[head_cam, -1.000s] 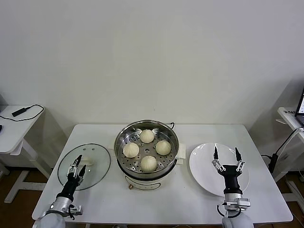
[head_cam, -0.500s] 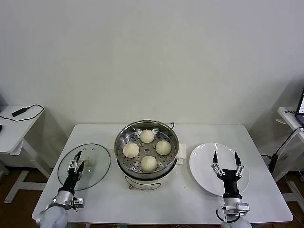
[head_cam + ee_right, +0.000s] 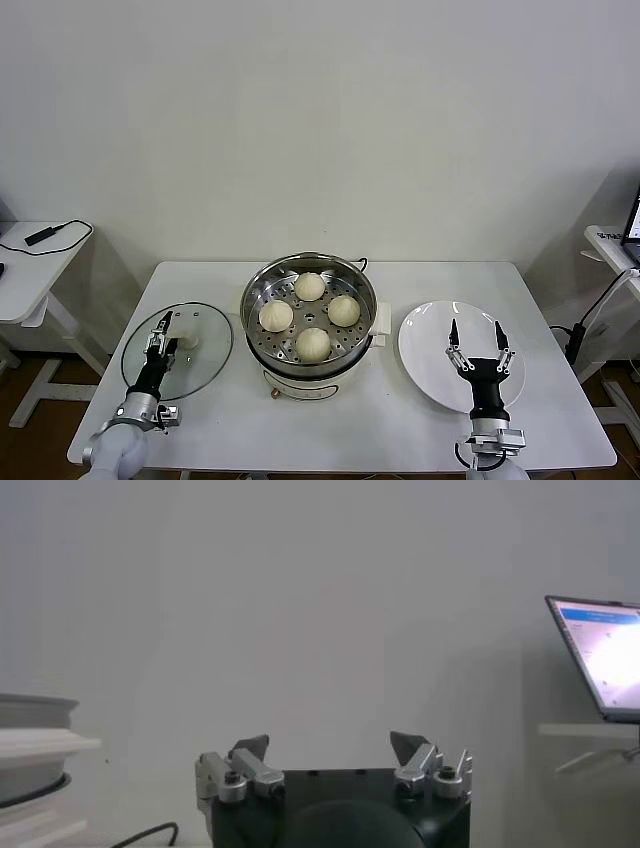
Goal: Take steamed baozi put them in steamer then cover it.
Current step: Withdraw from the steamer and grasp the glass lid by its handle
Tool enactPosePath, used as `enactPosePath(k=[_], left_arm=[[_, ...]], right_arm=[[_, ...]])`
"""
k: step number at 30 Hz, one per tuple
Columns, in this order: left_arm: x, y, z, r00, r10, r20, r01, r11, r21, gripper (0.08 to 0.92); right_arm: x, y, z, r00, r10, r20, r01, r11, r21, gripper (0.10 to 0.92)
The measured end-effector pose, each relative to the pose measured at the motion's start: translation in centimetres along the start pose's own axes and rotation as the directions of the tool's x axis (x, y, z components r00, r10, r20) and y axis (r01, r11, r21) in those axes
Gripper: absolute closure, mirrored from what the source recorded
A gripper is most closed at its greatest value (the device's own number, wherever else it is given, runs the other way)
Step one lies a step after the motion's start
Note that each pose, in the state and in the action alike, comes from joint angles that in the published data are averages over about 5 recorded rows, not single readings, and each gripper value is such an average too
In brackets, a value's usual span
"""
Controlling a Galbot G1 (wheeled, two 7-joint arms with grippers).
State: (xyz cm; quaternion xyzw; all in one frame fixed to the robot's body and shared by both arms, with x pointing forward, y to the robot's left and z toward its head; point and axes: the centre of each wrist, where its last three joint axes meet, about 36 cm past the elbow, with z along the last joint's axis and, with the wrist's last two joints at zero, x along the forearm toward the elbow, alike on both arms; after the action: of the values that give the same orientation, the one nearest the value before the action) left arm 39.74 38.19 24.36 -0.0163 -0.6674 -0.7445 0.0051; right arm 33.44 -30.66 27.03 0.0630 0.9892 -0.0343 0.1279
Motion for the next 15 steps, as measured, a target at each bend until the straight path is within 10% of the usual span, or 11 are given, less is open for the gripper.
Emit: enactPosePath(k=[8, 15], left_arm=[[-0.59, -0.37, 0.06, 1.0, 0.003, 0.0, -0.003, 1.0, 0.007, 0.207], [-0.62, -0.98, 0.15, 0.9997, 0.024, 0.004, -0.024, 1.0, 0.013, 0.397]], right_arm=[[0.06, 0.11, 0.01, 1.0, 0.002, 0.001, -0.002, 1.0, 0.003, 0.2], [0.13, 0.48, -0.01, 1.0, 0.0, 0.002, 0.0, 1.0, 0.004, 0.2]])
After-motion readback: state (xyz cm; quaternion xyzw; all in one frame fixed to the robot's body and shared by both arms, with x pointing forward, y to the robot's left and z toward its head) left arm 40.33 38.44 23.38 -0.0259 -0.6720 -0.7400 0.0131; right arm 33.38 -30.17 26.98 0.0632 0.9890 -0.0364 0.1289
